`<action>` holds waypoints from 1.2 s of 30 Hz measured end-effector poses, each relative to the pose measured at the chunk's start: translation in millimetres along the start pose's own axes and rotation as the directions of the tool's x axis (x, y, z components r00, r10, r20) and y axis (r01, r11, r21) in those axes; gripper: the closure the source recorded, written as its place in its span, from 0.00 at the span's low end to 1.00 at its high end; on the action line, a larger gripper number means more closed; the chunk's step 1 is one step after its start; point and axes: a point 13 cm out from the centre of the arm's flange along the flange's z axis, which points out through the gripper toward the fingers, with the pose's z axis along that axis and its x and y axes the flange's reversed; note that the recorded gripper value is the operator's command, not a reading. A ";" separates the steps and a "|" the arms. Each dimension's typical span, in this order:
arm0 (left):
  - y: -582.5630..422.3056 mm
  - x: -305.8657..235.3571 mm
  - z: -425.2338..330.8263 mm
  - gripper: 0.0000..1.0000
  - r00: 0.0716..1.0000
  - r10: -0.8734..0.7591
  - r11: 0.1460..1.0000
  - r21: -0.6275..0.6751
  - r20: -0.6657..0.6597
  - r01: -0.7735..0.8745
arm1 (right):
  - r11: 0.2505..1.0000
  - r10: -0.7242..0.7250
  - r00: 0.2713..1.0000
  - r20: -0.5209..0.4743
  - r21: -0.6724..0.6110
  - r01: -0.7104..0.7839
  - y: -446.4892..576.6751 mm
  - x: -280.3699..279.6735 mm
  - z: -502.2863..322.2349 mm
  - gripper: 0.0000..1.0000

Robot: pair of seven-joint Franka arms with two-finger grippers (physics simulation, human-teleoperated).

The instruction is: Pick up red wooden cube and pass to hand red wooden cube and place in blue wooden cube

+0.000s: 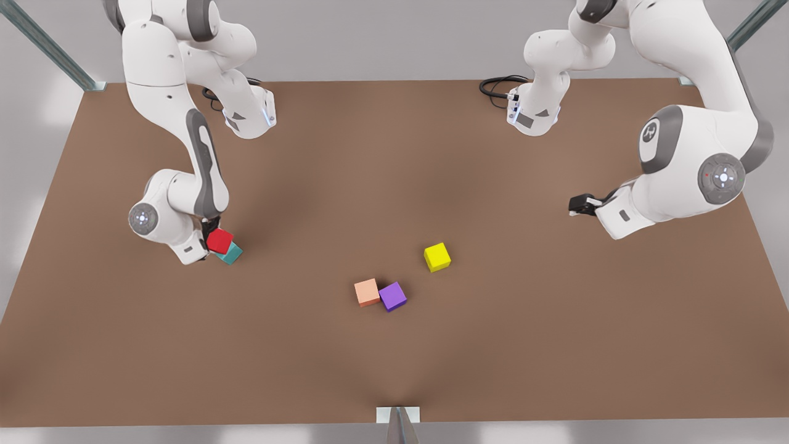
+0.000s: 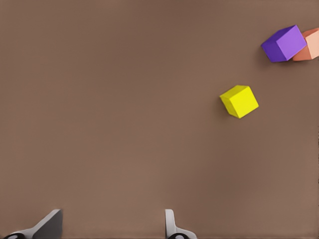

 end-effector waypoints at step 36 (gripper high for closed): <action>-11.4 7.3 7.6 0.00 0.998 -0.039 0.999 -0.024 -0.048 0.038 | 0.939 0.345 0.935 0.085 -0.021 -0.344 -62.3 -90.4 -168.9 0.00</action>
